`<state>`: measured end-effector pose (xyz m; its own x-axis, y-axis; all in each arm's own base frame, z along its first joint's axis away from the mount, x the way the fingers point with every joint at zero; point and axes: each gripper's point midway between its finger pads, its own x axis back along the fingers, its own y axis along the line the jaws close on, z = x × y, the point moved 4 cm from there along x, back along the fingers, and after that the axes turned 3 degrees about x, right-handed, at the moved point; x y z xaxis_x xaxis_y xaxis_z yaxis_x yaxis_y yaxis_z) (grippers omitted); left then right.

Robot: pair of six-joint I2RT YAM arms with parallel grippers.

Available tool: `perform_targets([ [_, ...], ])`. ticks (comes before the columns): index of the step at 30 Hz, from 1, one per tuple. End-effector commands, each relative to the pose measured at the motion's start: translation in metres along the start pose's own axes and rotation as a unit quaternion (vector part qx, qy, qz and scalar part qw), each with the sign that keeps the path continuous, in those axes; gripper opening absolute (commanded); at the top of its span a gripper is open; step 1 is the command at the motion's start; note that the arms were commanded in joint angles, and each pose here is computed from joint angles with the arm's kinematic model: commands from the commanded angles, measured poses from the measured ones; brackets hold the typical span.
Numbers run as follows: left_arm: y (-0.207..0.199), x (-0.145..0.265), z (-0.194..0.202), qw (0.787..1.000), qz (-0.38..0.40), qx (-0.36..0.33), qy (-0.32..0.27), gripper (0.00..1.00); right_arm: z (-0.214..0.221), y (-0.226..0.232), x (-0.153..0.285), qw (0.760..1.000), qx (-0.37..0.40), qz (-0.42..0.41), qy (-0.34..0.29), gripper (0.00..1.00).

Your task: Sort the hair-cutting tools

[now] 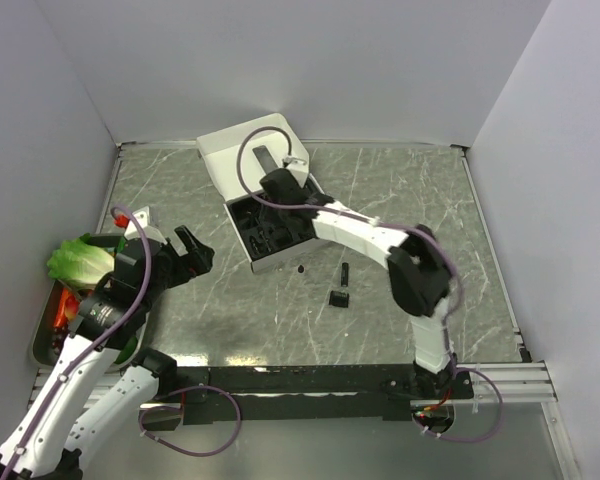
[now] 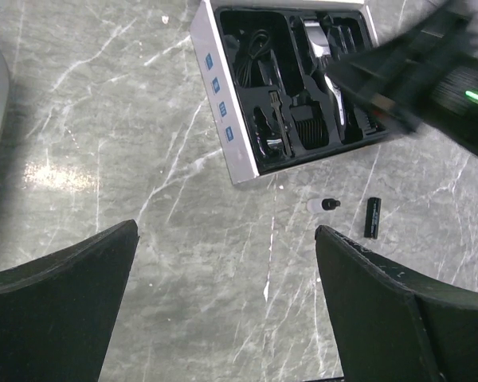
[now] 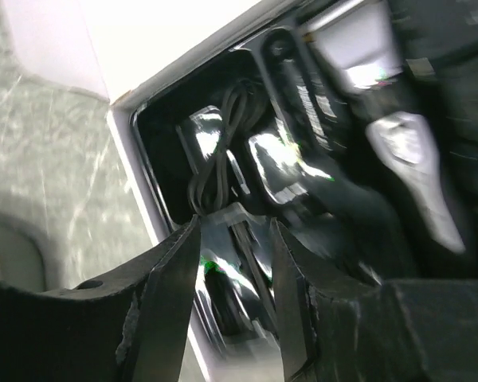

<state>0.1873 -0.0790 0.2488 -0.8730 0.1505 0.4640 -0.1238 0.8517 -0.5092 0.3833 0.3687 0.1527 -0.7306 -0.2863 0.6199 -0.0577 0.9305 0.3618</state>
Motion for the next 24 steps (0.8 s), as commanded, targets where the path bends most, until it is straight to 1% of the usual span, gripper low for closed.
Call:
perform_targets([
  [1,-0.008,0.013,-0.02,0.999,0.012,0.006,-0.035,0.99,-0.036,-0.021,0.074,0.996,0.059,0.019,-0.06,0.5],
  [2,-0.008,0.014,-0.021,0.999,0.012,0.005,-0.039,1.0,-0.043,-0.029,0.09,0.995,0.071,0.026,-0.07,0.51],
  [3,-0.008,0.014,-0.021,0.999,0.011,0.005,-0.039,1.0,-0.029,-0.047,0.094,0.993,0.092,0.053,-0.046,0.51],
  [5,-0.007,0.014,-0.022,0.999,0.011,0.003,-0.042,0.99,-0.026,-0.063,0.111,0.991,0.109,0.073,-0.04,0.51],
  [6,-0.007,0.015,-0.022,0.999,0.012,0.003,-0.043,0.99,-0.012,-0.082,0.114,0.987,0.123,0.103,-0.019,0.52],
  [8,-0.008,0.016,-0.022,0.999,0.016,0.002,-0.044,0.99,-0.005,-0.098,0.127,0.985,0.126,0.117,-0.013,0.52],
  [9,-0.008,0.016,-0.022,0.999,0.018,0.003,-0.044,0.99,0.009,-0.116,0.128,0.982,0.131,0.138,0.003,0.52],
  [10,-0.009,0.016,-0.021,0.999,0.02,0.004,-0.043,0.99,0.01,-0.121,0.135,0.983,0.124,0.136,0.0,0.52],
  [11,-0.01,0.015,-0.019,0.999,0.027,0.002,-0.037,0.99,0.014,-0.13,0.135,0.983,0.12,0.142,0.005,0.52],
  [12,-0.011,0.015,-0.018,0.999,0.032,0.001,-0.035,0.99,0.027,-0.143,0.134,0.981,0.121,0.15,0.022,0.52],
  [14,-0.013,0.014,-0.016,0.999,0.039,0.0,-0.031,1.0,0.032,-0.154,0.136,0.981,0.114,0.155,0.027,0.51],
  [15,-0.015,0.014,-0.015,0.999,0.045,-0.002,-0.025,0.99,0.038,-0.166,0.134,0.979,0.111,0.168,0.033,0.51],
  [19,-0.015,0.014,-0.014,0.999,0.048,-0.004,-0.025,0.97,0.046,-0.182,0.129,0.983,0.086,0.153,0.054,0.51],
  [21,-0.015,0.014,-0.014,0.999,0.049,-0.005,-0.023,0.97,0.05,-0.189,0.129,0.982,0.088,0.156,0.067,0.51],
  [24,-0.014,0.014,-0.013,0.999,0.047,-0.006,-0.023,0.97,0.049,-0.197,0.134,0.975,0.11,0.175,0.078,0.52],
])
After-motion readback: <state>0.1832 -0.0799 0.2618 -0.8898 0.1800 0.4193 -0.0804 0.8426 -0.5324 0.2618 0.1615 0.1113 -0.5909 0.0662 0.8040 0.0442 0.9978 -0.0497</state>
